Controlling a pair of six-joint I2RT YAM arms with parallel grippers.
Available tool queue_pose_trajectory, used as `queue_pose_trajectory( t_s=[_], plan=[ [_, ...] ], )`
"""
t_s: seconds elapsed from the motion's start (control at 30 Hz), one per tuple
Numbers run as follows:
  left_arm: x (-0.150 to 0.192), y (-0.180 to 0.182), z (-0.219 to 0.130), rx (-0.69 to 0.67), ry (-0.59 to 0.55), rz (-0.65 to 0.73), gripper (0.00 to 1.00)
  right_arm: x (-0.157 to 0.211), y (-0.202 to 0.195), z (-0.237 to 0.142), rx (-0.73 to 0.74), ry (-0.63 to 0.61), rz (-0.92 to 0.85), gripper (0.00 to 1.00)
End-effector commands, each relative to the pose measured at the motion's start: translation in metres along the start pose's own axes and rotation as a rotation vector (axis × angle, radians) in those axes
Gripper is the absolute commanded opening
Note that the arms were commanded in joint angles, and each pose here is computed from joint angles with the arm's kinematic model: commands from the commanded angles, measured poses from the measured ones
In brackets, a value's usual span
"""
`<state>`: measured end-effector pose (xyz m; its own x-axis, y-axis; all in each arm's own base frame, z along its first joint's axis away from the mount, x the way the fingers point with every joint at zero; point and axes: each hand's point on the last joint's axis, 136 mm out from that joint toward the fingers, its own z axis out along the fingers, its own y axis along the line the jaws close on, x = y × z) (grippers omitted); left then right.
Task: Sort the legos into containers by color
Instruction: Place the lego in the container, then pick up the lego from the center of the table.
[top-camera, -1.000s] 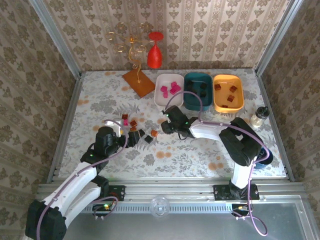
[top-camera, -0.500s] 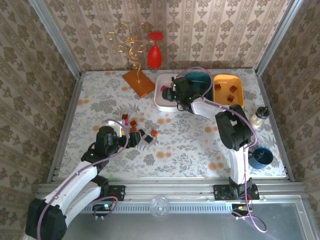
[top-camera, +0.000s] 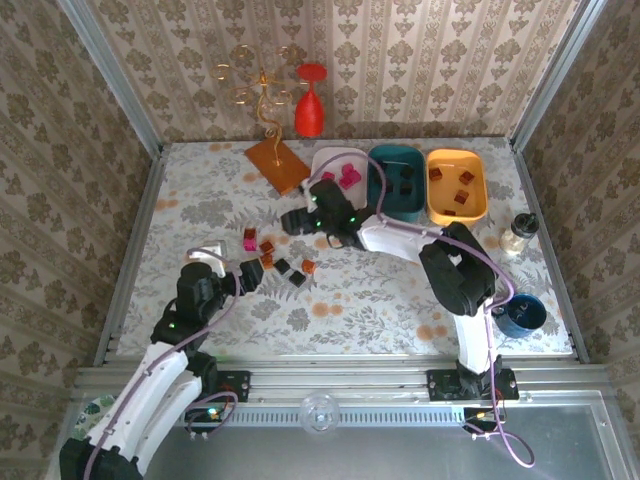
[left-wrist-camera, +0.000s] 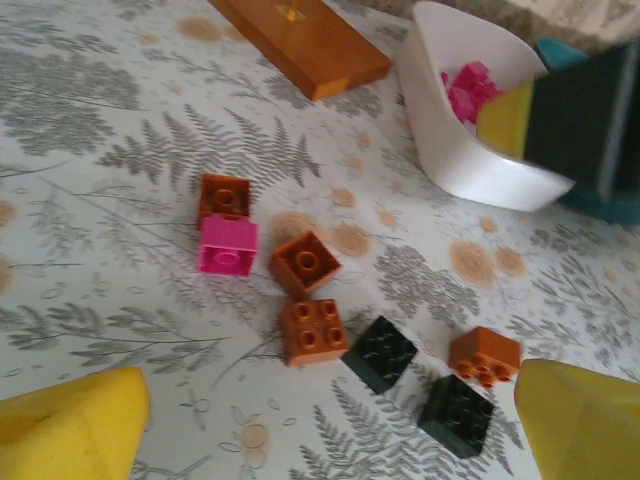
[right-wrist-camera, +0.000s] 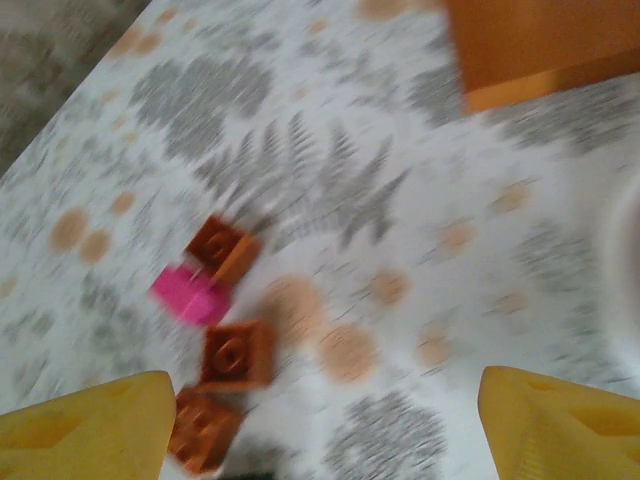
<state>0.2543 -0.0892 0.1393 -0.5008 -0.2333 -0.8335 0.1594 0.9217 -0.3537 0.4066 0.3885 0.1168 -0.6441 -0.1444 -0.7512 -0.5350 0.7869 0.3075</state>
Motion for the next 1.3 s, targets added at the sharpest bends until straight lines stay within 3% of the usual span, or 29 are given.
queue_pose_trajectory(
  t_s=[0.0, 0.2, 0.37, 0.5, 1.03, 1.27],
  plan=[
    [0.009, 0.010, 0.001, -0.030, 0.031, -0.031, 0.94, 0.020, -0.005, -0.016, 0.015, 0.051, -0.047, 0.81],
    [0.013, 0.003, 0.009, 0.007, 0.061, -0.027, 0.94, 0.070, -0.006, -0.018, 0.002, 0.197, -0.094, 0.82],
    [0.018, 0.001, 0.015, 0.018, 0.097, -0.027, 0.93, 0.089, -0.021, -0.009, 0.064, 0.263, -0.107, 0.78],
    [0.018, 0.000, 0.015, 0.023, 0.100, -0.025, 0.93, 0.093, -0.026, -0.007, 0.089, 0.292, -0.109, 0.73],
    [0.017, -0.001, 0.012, 0.031, 0.091, -0.022, 0.93, 0.111, -0.019, -0.008, 0.025, 0.339, -0.115, 0.76],
    [0.018, -0.001, 0.013, 0.033, 0.093, -0.021, 0.93, 0.117, -0.035, -0.008, 0.088, 0.362, -0.128, 0.74]
  ],
)
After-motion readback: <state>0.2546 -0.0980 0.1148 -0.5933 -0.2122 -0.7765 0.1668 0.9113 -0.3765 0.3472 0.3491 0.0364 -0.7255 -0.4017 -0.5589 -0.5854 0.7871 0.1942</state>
